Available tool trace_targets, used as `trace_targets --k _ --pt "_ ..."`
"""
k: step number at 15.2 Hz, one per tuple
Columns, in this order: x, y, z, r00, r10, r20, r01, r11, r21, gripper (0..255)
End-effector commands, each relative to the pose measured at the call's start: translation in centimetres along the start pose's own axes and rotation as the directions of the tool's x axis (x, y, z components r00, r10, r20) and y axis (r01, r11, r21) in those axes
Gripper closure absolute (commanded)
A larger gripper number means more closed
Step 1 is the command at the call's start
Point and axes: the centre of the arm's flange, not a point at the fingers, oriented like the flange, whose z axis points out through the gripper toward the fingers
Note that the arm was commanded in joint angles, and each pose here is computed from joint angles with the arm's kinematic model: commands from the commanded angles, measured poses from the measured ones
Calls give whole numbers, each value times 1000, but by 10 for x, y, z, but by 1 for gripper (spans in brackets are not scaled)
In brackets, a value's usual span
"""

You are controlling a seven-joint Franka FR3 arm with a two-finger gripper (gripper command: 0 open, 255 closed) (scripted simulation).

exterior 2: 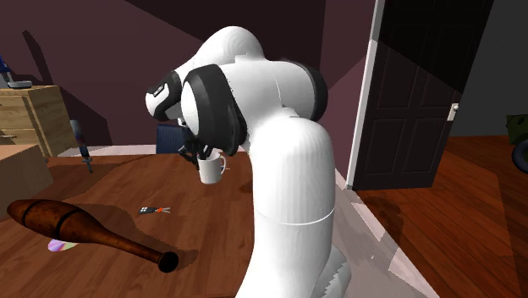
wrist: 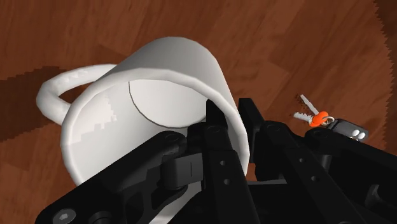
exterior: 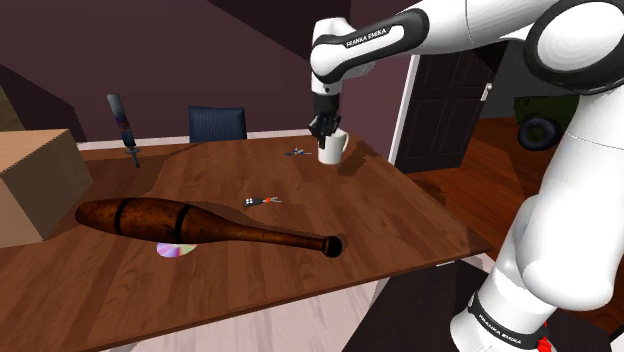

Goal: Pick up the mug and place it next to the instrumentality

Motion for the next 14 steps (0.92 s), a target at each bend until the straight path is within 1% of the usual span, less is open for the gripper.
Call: trace_targets --k 1,14 --pt "-3 -25 0 1000 2 -1 -2 1000 0 255" --pt "-10 -196 14 1000 2 -1 -2 1000 0 255"
